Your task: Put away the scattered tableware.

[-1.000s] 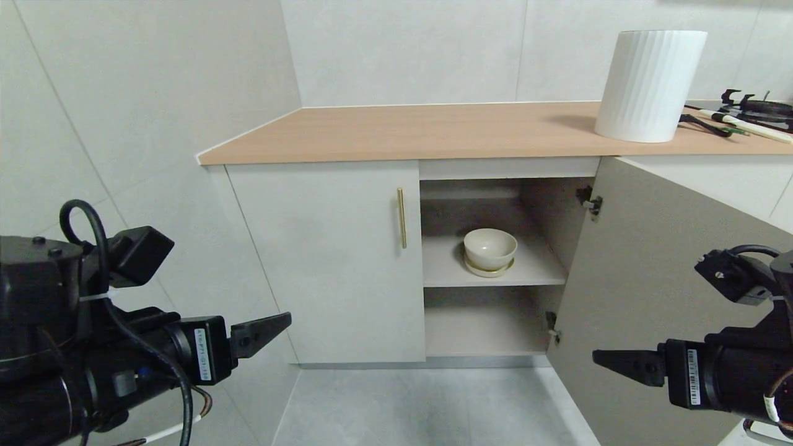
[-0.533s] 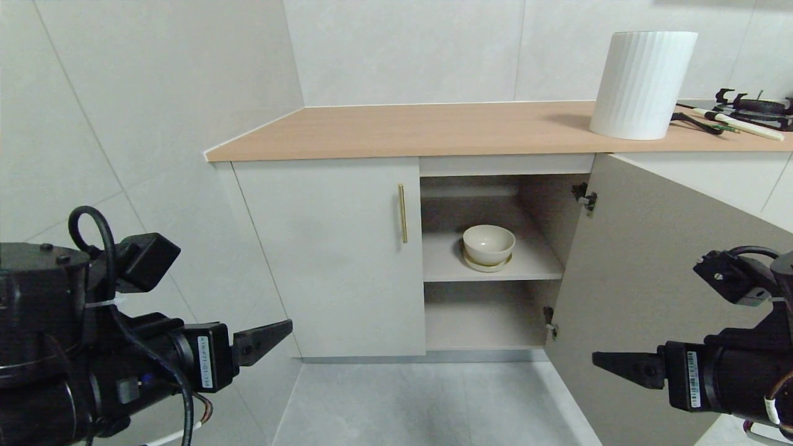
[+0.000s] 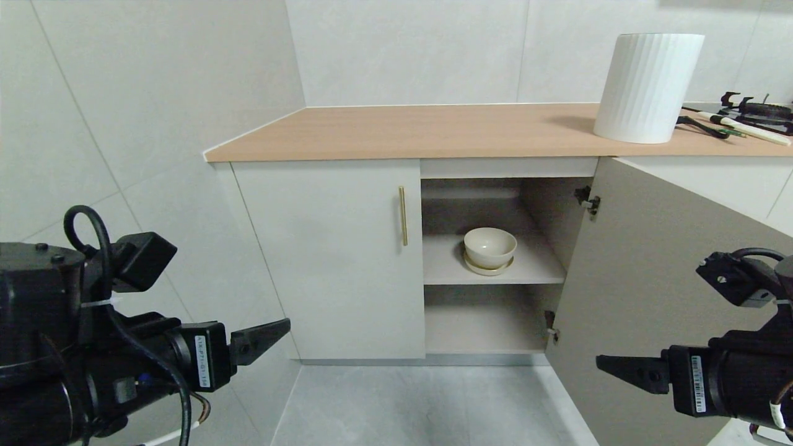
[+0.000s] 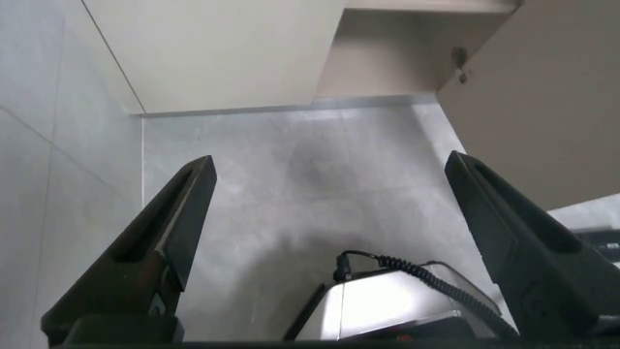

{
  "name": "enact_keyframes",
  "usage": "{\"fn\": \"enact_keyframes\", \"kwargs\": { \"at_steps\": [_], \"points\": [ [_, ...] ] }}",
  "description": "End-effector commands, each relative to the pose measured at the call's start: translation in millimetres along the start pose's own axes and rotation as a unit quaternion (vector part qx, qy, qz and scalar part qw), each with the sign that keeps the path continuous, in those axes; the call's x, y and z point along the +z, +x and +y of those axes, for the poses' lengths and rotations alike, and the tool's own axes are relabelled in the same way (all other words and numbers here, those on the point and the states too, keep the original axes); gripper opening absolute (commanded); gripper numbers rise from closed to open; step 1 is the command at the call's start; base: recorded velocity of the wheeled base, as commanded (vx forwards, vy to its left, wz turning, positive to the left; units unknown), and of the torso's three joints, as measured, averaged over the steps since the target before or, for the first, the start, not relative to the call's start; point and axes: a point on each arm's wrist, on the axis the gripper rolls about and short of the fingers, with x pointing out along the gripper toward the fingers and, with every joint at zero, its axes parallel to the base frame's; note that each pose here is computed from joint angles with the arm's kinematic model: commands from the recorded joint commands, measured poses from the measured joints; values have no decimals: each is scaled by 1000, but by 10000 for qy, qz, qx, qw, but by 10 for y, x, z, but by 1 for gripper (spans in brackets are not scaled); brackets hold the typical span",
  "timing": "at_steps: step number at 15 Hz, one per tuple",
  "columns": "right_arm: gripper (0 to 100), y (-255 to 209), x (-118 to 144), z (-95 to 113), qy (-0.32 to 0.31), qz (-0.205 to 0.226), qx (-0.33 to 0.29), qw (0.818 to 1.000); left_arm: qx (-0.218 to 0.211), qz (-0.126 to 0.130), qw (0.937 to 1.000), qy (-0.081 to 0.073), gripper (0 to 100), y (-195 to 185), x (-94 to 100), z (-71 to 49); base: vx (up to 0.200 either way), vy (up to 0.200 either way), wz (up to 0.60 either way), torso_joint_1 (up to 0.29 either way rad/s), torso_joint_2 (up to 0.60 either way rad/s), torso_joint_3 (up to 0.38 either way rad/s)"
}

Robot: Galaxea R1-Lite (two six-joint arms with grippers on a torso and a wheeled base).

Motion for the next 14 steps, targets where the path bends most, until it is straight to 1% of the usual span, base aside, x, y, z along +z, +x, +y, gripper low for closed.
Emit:
{"fn": "enact_keyframes", "kwargs": {
  "at_steps": [1, 5, 6, 7, 8, 10, 11, 13, 14],
  "points": [
    [100, -56, -28, -39, -173, 190, -124, 9996, -3, 10, 10000, 2, 100, 8, 1, -3, 0, -200, 0, 17, 2, 2],
    [100, -87, -39, -111, -339, 424, -407, 9977, -3, 10, 10000, -6, 100, 8, 1, -3, 0, -200, 0, 3, 0, 0],
    [100, -172, -53, -136, -488, 652, -509, 9954, -8, 20, 10000, -5, 100, 8, -3, -2, 0, -200, 0, 7, 2, 7],
    [100, -229, -59, -153, -563, 775, -568, 9938, -5, 27, 10000, 4, 100, 12, -4, -3, 0, -200, 0, 2, -2, 2],
    [100, -349, -51, -176, -627, 1025, -689, 9904, -5, 27, 10000, 4, 100, 12, -4, -3, 0, 0, 0, 0, 0, 0],
    [100, -531, -28, -227, -646, 1244, -883, 9862, -3, 34, 10000, -2, 100, 13, -8, -1, 0, 0, 0, 0, 0, 0],
    [100, -581, -10, -263, -608, 1242, -1127, 9839, -3, 34, 10000, -2, 100, 13, -8, -1, 0, 0, 0, 0, 0, 0],
    [100, -579, 54, -392, -571, 1038, -1952, 9736, -10, 37, 10000, 5, 100, 13, -9, -2, 0, 0, 0, 0, 0, 0],
    [100, -597, 84, -460, -518, 987, -2145, 9703, -5, 51, 10000, 0, 100, 20, -11, -2, 0, 0, 0, 0, 0, 0]
  ]
}}
